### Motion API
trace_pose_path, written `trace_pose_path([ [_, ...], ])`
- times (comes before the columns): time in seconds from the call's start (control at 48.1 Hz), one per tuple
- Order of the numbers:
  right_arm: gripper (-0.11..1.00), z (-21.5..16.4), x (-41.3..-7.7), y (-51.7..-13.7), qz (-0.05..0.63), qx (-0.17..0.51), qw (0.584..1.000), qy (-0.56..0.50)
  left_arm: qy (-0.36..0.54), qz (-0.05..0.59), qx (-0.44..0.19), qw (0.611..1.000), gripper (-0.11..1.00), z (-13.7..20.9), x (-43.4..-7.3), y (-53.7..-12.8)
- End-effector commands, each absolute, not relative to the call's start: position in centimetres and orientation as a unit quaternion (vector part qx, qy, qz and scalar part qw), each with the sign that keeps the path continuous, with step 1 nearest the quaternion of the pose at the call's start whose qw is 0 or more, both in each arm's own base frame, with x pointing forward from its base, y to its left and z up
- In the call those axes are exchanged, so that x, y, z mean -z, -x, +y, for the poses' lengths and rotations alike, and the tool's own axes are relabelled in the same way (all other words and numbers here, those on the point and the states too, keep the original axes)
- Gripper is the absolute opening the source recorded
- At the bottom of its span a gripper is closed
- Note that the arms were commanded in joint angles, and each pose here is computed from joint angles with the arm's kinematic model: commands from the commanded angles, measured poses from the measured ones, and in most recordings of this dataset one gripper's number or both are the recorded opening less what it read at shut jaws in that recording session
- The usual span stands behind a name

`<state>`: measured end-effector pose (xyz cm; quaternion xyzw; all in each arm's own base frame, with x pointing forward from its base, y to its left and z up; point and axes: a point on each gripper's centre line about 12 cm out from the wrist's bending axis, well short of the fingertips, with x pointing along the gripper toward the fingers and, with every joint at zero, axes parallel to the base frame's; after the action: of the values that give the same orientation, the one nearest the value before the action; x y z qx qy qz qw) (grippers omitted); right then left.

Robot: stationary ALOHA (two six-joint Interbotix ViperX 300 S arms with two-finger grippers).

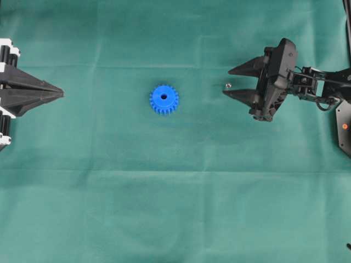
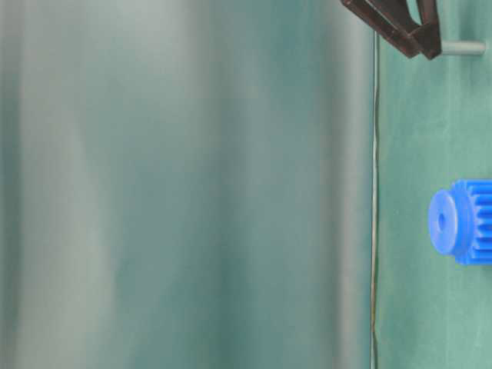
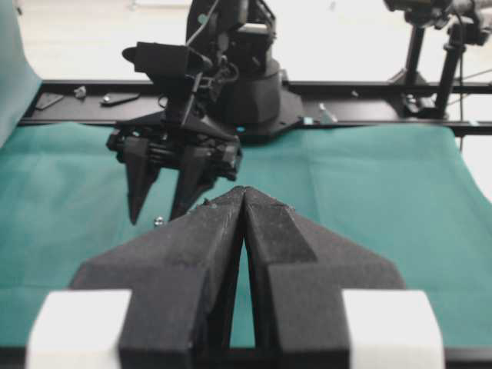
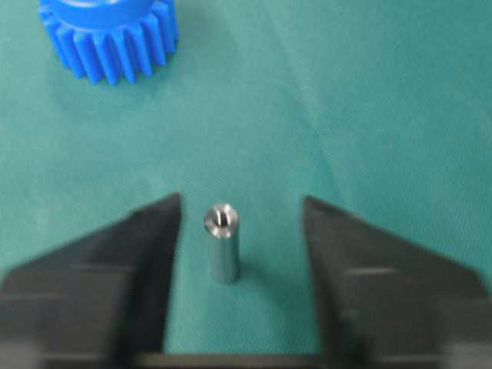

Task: Insert the shaft placed at a random location into the center hole of the small gear at another random location.
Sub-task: 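Lower the right gripper and close it around the silver shaft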

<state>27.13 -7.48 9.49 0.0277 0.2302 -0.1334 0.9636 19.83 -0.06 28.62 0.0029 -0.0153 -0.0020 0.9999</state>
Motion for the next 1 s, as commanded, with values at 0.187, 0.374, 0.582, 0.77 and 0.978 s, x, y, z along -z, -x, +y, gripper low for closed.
trace_pose_path([
  [0.187, 0.14, -7.6, -10.0, -27.5, 0.219, 0.128, 0.967, -0.013, -0.004, -0.025, 0.001, 1.000, 0.00, 0.0, -29.5, -20.1],
  [0.374, 0.14, -7.6, -10.1, -27.6, 0.218, 0.127, 0.968, -0.013, -0.003, -0.026, 0.001, 1.000, 0.00, 0.0, -29.5, -20.1],
  [0.582, 0.14, -7.6, -11.0, -27.8, 0.209, 0.129, 0.969, -0.014, -0.001, -0.023, 0.001, 1.000, 0.00, 0.0, -29.5, -20.1],
  [0.77, 0.14, -7.6, -13.4, -27.8, 0.207, 0.128, 0.970, -0.012, 0.002, -0.015, 0.001, 1.000, 0.00, 0.0, -29.3, -20.1],
  [0.978, 0.14, -7.4, -16.9, -27.4, 0.193, 0.127, 0.973, -0.008, 0.002, -0.018, 0.001, 1.000, 0.00, 0.0, -29.4, -20.0],
])
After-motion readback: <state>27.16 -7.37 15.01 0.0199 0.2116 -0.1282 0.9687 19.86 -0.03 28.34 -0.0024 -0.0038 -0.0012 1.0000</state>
